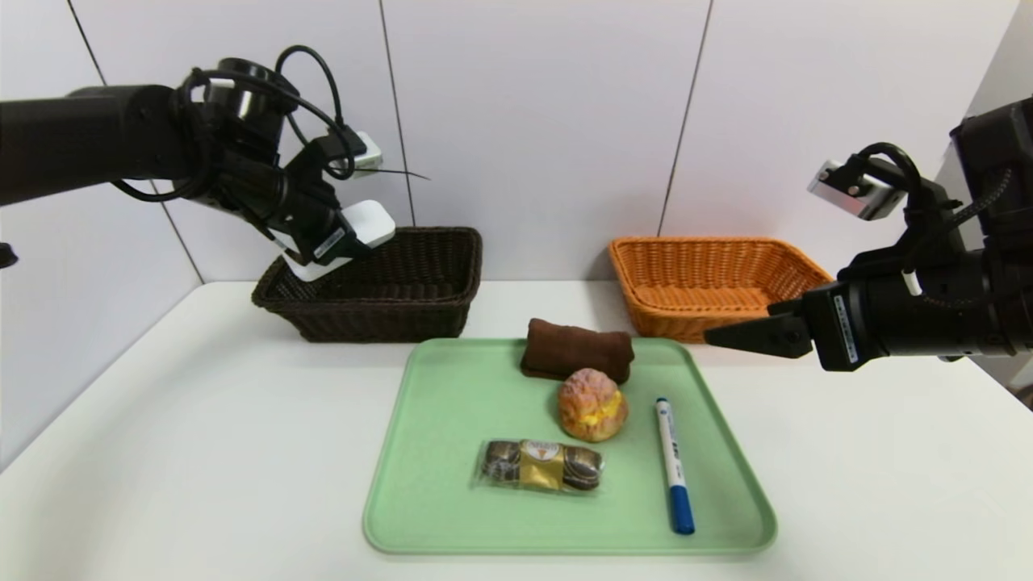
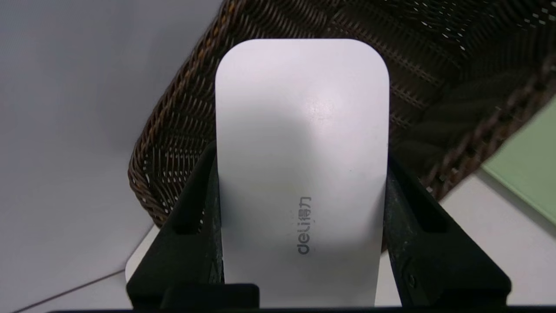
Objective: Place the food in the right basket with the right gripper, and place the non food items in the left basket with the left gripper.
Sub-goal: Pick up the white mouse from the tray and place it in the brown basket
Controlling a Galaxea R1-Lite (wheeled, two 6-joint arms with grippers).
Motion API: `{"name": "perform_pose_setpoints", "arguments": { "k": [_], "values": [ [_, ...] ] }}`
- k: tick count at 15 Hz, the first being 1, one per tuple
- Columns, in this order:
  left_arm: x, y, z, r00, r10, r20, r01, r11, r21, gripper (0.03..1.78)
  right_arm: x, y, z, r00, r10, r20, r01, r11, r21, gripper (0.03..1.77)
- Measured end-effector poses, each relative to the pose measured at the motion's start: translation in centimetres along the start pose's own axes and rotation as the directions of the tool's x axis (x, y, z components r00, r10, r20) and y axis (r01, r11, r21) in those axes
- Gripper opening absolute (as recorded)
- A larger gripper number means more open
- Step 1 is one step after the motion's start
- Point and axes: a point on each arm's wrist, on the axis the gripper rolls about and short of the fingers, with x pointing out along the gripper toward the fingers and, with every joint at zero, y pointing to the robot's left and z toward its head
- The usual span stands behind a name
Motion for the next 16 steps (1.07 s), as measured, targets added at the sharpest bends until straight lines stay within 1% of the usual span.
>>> {"name": "perform_pose_setpoints", "arguments": {
  "k": [2, 6, 11, 16],
  "values": [
    [2.7, 0.3, -0.7, 1.000, 0.017, 0.011, -0.017, 1.000, -0.001, 1.01, 0.1, -0.1, -0.2, 1.000, -0.005, -0.008, 0.005, 1.000, 0.005, 1.70],
    [6.7, 0.2, -2.3, 1.000, 0.006, -0.012, -0.006, 1.000, -0.013, 1.01, 0.1, -0.3, -0.3, 1.000, -0.010, -0.012, 0.010, 1.000, 0.008, 1.70],
    [9.1, 0.2, -3.7, 1.000, 0.003, -0.028, -0.004, 1.000, -0.023, 1.01, 0.3, -0.3, -0.4, 1.000, -0.010, -0.019, 0.010, 1.000, 0.010, 1.70],
    [10.1, 0.3, -4.3, 0.999, 0.010, -0.035, -0.011, 1.000, -0.029, 1.01, 0.5, -0.4, -0.4, 1.000, -0.011, -0.022, 0.011, 1.000, 0.012, 1.70]
  ]
}}
